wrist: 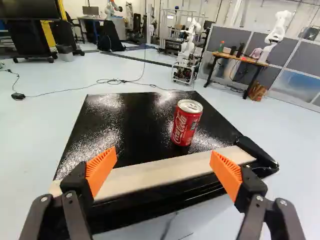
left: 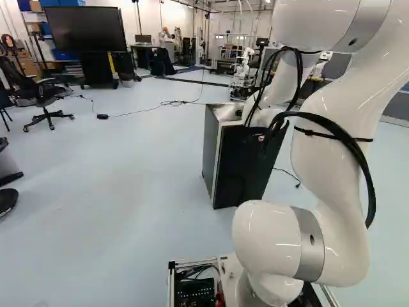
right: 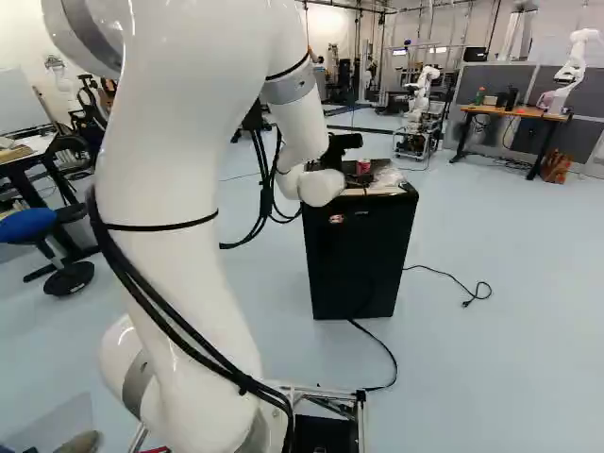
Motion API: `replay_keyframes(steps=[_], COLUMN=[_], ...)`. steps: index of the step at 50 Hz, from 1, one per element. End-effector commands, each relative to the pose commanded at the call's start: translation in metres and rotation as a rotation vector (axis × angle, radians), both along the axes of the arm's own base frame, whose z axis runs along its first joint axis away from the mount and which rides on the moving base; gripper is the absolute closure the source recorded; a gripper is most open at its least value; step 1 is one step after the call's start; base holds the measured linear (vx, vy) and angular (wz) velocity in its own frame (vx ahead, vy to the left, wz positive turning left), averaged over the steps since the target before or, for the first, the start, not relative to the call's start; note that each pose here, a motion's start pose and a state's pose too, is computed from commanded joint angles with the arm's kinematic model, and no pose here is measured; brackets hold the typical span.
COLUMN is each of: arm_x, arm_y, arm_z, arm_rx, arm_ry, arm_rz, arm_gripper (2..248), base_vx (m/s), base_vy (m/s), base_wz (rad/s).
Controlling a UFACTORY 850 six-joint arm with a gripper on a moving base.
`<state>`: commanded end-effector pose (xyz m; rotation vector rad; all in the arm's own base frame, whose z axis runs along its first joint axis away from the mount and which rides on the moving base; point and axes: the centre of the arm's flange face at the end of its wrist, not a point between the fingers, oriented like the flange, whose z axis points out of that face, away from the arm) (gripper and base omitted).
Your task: Grab a drink from the fridge
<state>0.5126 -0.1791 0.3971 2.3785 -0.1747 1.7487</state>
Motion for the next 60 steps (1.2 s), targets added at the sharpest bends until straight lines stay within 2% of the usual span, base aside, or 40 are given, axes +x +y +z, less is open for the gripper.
replay_keyframes(steps=[22, 48, 60], arm_x=[0.036, 0.083, 0.103], arm_y=[-0.019, -0.033, -0.038], arm_z=[-0.003, -0.035, -0.042], arm_rx=[0.022, 0.047, 0.049], arm_ry=[-0.058, -0.069, -0.085], arm_rz=[-0.069, -0.111, -0.117], arm_gripper=[3, 3, 3], base_vx=[0.0, 0.0, 0.0], base_vy=[0.0, 0.0, 0.0], base_wz=[0.0, 0.0, 0.0])
